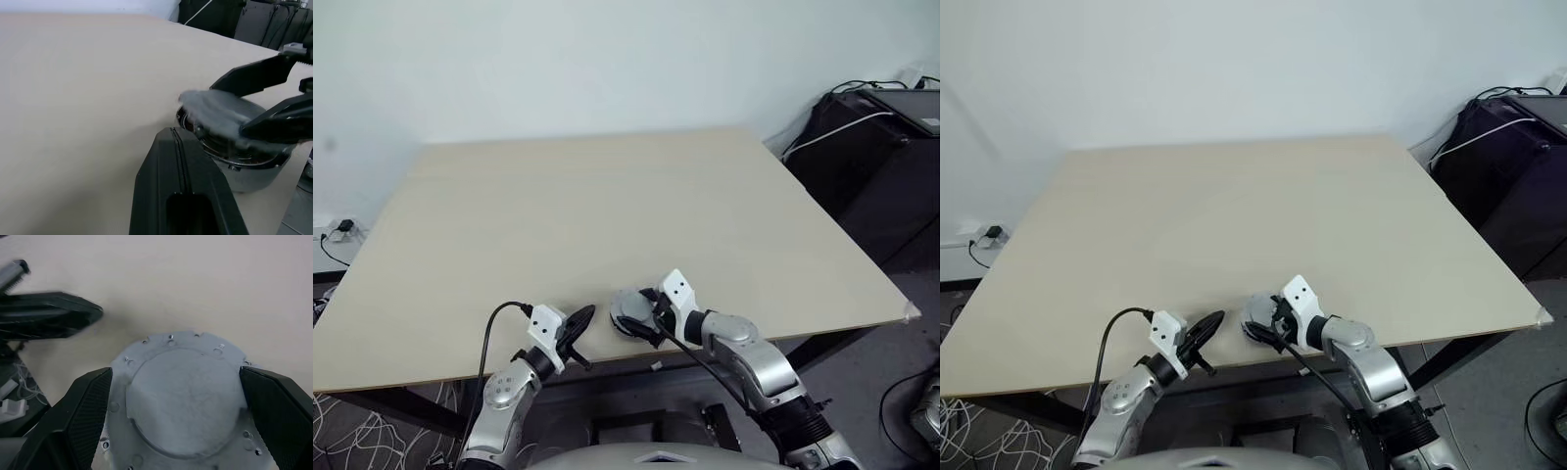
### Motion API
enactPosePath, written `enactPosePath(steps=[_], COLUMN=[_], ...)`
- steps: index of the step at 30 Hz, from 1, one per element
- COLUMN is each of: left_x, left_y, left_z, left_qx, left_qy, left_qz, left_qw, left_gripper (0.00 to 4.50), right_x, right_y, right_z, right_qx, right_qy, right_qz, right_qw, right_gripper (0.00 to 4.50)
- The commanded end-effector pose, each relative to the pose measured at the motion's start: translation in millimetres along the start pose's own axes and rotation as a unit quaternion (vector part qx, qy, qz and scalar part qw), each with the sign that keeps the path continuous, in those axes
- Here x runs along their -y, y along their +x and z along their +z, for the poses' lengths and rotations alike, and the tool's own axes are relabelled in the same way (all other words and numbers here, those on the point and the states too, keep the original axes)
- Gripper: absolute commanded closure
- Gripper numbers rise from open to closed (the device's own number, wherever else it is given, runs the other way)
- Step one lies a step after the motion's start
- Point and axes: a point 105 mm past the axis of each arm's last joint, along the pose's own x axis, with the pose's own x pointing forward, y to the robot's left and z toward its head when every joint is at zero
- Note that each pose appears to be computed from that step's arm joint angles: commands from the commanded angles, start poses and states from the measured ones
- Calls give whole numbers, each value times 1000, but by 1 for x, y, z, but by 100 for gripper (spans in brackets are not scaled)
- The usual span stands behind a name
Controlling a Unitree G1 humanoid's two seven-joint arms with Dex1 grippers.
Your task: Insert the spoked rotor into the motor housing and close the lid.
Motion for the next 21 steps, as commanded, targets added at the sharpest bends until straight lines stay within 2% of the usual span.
enactPosePath(steps=[1, 8, 11, 13, 21], left_x=[3, 5, 6, 7, 9], left_y=[4, 5, 6, 6, 7], left_z=[16, 20, 23, 26, 34], left_qx=[24, 24, 27, 29, 30], left_qy=[9, 9, 8, 8, 9], left_qz=[-3, 0, -1, -1, -1], left_qw=[1000, 1000, 1000, 1000, 999], left_gripper=[450, 450, 450, 450, 450], right_x=[5, 6, 7, 8, 6], right_y=[-1, 0, 0, 0, 1], right_z=[10, 9, 9, 10, 7], right_qx=[21, 17, 19, 21, 16], right_qy=[-15, -24, -26, -26, -58], right_qz=[-10, -14, -18, -20, -28], right_qw=[1000, 999, 999, 999, 998], right_gripper=[2, 2, 64, 125, 129])
